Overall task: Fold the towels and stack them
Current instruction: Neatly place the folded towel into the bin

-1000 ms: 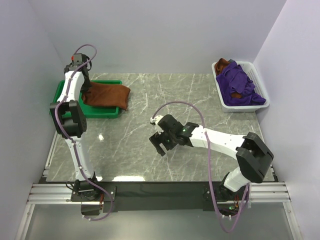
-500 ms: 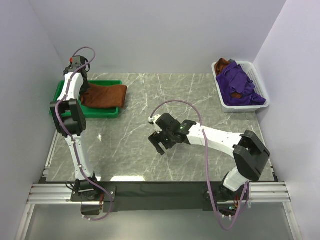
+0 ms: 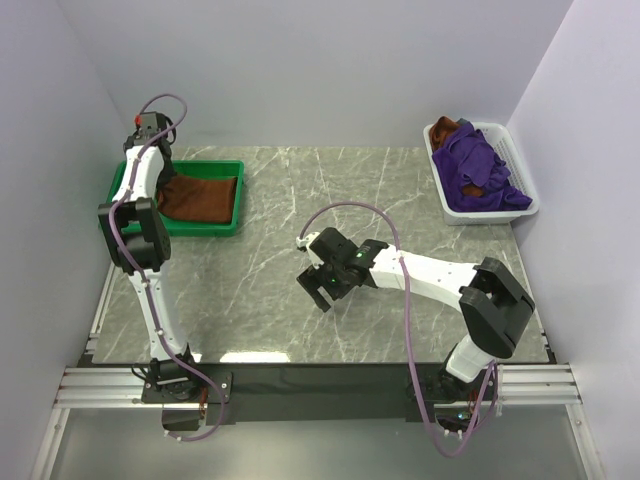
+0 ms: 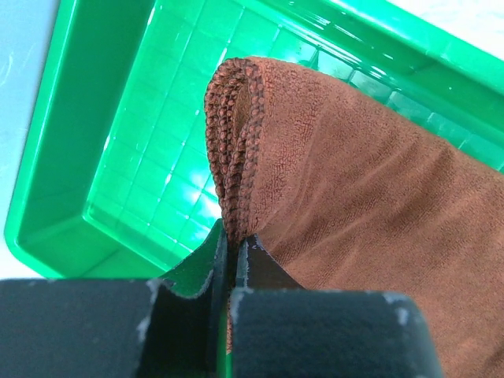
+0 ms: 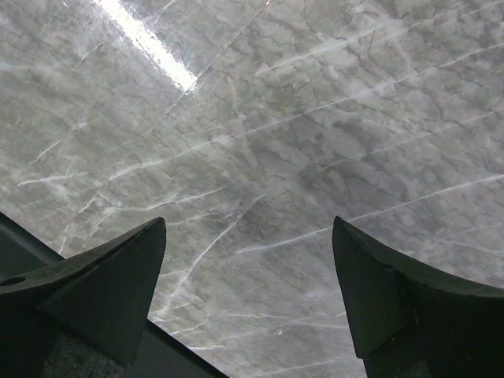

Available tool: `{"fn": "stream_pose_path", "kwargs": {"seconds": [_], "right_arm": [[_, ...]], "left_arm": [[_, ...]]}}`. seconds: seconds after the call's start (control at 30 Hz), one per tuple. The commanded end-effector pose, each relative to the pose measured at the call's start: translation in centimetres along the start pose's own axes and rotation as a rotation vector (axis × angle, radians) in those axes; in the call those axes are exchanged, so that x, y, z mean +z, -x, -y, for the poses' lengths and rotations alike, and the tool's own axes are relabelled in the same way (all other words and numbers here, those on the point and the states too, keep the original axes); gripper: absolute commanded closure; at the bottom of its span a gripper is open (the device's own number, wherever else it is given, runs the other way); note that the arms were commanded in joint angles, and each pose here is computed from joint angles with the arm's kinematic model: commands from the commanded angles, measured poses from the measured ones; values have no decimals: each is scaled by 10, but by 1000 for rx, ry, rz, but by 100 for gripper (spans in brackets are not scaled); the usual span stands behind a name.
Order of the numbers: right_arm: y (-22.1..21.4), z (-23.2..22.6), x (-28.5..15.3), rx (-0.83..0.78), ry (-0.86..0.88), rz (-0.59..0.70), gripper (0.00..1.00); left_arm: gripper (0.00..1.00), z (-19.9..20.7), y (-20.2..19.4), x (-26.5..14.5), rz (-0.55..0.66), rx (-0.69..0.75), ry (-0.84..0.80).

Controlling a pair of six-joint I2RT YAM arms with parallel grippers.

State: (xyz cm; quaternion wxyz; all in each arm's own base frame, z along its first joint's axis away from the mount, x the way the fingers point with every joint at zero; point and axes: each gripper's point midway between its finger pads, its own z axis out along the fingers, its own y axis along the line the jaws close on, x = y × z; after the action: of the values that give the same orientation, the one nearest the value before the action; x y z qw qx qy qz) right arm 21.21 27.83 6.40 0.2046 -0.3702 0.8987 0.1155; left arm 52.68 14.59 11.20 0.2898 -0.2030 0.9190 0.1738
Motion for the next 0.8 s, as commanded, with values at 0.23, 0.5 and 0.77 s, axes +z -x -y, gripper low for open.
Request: {"fn": "stream_pose_path", "kwargs": {"seconds": [0.23,0.5,0.77], "right_arm": [[18,3,-6,-10,-13,35,8],[19,2,-6,-9,-14,36,8],[19,2,-6,-7,-11,37,8]], "left_arm": [[99,-21,15,8,46,-67,76],[99,-30,13,13,40,-79,102],[54,-40,8,22,31,-125,142]]}}
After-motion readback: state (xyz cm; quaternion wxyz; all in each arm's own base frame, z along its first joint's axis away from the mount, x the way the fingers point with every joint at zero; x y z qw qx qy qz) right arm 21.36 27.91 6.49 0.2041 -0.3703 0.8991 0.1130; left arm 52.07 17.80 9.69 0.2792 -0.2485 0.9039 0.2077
